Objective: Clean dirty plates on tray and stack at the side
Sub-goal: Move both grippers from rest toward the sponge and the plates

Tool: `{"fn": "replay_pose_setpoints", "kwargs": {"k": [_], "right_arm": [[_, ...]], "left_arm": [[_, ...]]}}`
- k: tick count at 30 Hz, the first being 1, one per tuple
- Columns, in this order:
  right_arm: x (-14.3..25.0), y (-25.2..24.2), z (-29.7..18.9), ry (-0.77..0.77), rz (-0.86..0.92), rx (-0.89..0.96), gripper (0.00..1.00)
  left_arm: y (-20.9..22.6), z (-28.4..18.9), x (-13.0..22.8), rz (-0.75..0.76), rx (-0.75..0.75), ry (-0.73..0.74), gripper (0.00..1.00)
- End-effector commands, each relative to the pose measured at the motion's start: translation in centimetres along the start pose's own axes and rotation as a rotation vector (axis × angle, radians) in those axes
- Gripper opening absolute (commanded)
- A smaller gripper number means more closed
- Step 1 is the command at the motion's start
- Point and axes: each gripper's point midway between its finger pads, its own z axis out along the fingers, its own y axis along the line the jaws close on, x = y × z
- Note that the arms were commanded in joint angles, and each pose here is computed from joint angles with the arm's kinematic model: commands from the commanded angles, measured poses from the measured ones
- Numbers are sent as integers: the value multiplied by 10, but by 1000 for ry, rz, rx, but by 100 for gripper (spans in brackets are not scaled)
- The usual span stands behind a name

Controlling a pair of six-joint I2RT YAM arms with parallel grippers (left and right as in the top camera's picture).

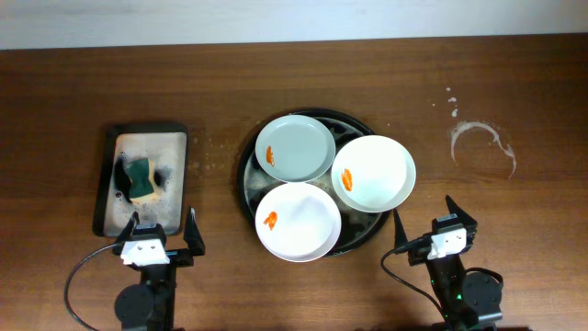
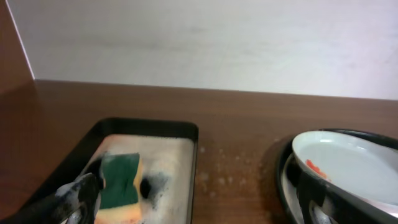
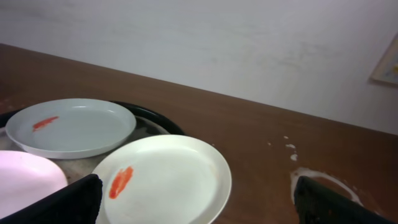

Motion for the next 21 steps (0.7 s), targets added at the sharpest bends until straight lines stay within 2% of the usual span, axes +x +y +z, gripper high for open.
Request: {"fn": "replay_pose_setpoints", "kwargs": {"k": [1,5,7,10,13,17,20,21], "right_arm": [[-8,13,-1,-34,7,-80,99],[-57,7,-13,-114,133,-78,98],[-88,2,-19,-89,157,-82,99],[-109,-1,-14,71,174,-94,99],[-127,-3,4,332,204,-126,99],[-151,25,32,564,290,-336,99],[-145,52,52,692,386,-514,99],[-139,57,60,715,405,-540,99]], "left_arm": [[-11,-1,-18,-4,62,-68,99],[-15,-9,-59,-1,71,-99,99],[-16,-11,-87,-8,67,-23,99],[-26,8,-119,-28,109,174,99],[-41,39,-140,-68,188,387,99],[-40,78,-138,-109,175,633,99],[-57,89,-117,-172,274,743,99],[-55,93,-111,-171,263,758,99]]}}
